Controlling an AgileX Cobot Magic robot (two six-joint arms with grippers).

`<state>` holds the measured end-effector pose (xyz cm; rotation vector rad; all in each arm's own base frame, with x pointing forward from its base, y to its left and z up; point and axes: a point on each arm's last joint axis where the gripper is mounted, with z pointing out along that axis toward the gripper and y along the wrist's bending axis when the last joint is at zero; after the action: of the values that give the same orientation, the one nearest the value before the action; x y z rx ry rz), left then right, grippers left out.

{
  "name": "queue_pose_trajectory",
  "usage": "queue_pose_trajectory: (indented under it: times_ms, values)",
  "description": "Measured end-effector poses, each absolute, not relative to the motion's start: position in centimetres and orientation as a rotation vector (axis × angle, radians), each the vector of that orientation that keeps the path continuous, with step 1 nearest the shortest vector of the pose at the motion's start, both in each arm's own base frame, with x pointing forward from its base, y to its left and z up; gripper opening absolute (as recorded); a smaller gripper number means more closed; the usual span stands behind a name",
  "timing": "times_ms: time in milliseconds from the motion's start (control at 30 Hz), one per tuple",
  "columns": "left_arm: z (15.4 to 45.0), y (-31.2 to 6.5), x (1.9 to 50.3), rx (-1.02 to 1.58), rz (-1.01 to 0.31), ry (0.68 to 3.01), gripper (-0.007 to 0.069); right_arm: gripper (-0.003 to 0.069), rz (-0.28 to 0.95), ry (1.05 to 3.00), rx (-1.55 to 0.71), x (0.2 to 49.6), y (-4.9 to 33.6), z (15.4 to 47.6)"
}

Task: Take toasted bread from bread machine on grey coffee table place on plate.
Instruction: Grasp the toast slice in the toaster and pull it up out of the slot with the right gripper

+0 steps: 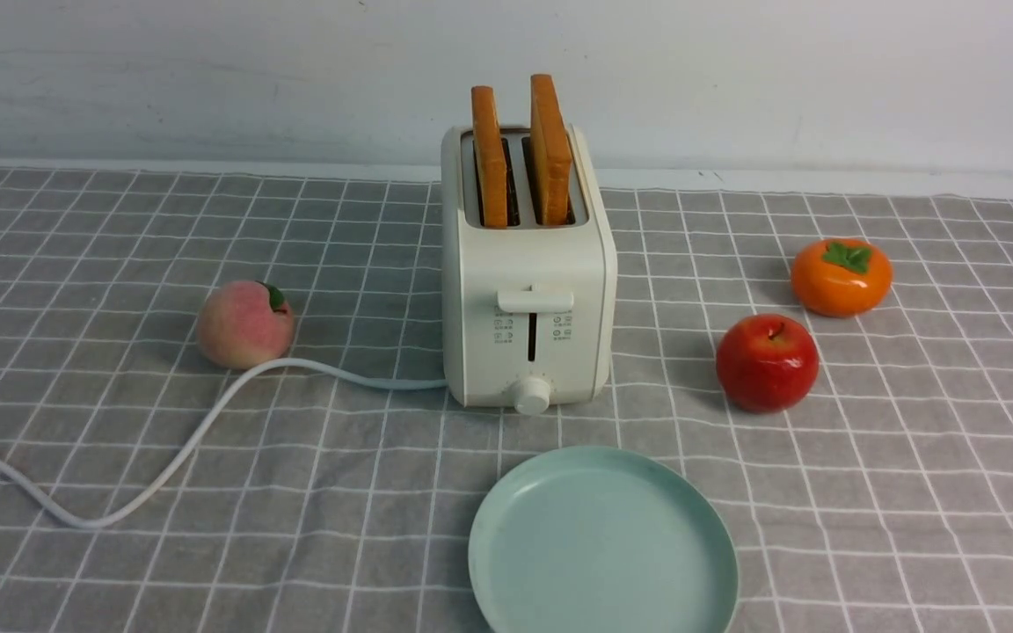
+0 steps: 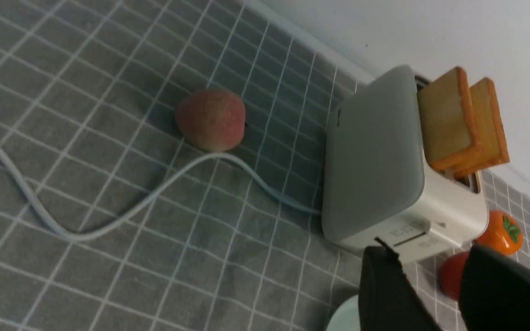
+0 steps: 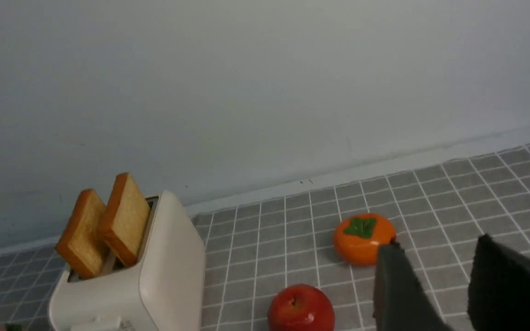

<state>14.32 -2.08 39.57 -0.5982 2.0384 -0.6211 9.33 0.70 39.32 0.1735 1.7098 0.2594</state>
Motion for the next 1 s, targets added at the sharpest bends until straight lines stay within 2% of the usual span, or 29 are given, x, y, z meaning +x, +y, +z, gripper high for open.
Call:
queue_pose_trajectory:
  times_ms: [133,300,433,600,700,767,833,1000]
  values:
    - [38.6,-3.0,15.7,-0.618,-0.725,2.144,0.0238,0.0239,0.336,1.765,0.09,9.9,1.8,37.4]
    - [38.2,-4.1,16.0,-0.393,-0.767,2.222,0.0238,0.0239,0.441,1.808,-0.055,10.0,3.6,35.3]
    - [38.5,-5.1,15.7,-0.098,-0.767,2.219,0.0238,0.0239,0.503,1.84,-0.132,10.2,4.7,34.5]
    - [38.5,-8.6,14.1,0.487,-0.717,2.158,0.0238,0.0239,0.613,1.905,-0.115,11.2,6.2,34.6]
    - [37.9,-10.5,12.6,0.807,-0.644,2.126,0.0238,0.0239,0.604,1.977,-0.112,13.0,7.2,35.1]
    - [37.7,-10.8,12.2,0.873,-0.587,2.12,0.0238,0.0239,0.573,2.028,-0.136,14.2,7.9,35.4]
    - [37.6,-10.6,12.5,0.832,-0.51,2.13,0.0238,0.0239,0.516,2.102,-0.195,15.9,8.9,35.8]
    - [38.2,-9.1,14.3,0.475,-0.385,2.134,0.0238,0.0241,0.421,2.201,-0.305,20.8,11.5,37.5]
